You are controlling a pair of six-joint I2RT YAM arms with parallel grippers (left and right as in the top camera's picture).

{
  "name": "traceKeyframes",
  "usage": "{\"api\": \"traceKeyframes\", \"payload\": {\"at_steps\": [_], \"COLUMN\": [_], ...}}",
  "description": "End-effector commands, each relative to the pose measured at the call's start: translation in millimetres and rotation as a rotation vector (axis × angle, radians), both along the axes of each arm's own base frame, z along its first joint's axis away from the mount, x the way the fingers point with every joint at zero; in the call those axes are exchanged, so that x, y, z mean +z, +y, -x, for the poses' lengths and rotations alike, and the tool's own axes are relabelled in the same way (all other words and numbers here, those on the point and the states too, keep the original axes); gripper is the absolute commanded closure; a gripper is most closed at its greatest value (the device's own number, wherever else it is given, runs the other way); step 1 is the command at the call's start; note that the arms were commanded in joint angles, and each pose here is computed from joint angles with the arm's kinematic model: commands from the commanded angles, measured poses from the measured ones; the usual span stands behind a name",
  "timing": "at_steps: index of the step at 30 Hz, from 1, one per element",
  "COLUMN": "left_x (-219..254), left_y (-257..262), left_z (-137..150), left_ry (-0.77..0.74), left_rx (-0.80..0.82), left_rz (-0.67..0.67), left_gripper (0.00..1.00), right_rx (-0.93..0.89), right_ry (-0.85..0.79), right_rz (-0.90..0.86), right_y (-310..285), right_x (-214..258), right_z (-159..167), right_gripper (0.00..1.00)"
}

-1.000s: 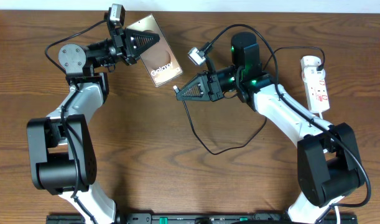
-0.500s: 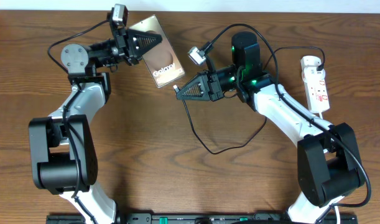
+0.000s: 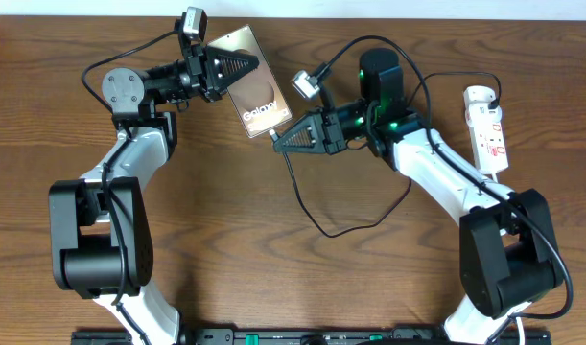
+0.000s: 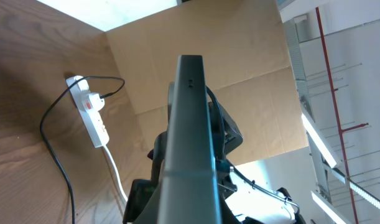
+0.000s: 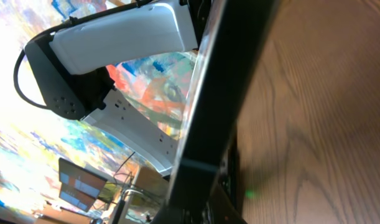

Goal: Plug charger to phone and switch on socket

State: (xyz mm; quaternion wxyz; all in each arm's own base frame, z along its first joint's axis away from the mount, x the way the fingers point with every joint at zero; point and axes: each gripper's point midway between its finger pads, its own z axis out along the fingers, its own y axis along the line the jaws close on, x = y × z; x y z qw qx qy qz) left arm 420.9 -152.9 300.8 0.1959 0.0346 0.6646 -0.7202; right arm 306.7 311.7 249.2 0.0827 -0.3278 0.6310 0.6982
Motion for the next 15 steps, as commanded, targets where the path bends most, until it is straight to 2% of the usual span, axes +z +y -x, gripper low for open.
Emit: {"api": "traceKeyframes", "payload": {"at_steps": [1, 15], "left_x": [12.4, 12.4], "left_y": [1.0, 1.0], "left_z": [-0.5, -0.5], "left_ry": [-0.047, -0.079], "left_rx": [0.009, 0.013], "left_rz": [0.004, -0.003], "left_gripper": [0.93, 0.93], "right_rx": [-0.001, 0.0], "right_ry": [0.011, 0.013], "right_rz": [0.0, 0.0], "right_y": [-3.1, -2.9], "right_x": [-0.7, -0.7], "right_z": [-4.0, -3.7], "right_gripper": [0.99, 0.99]}}
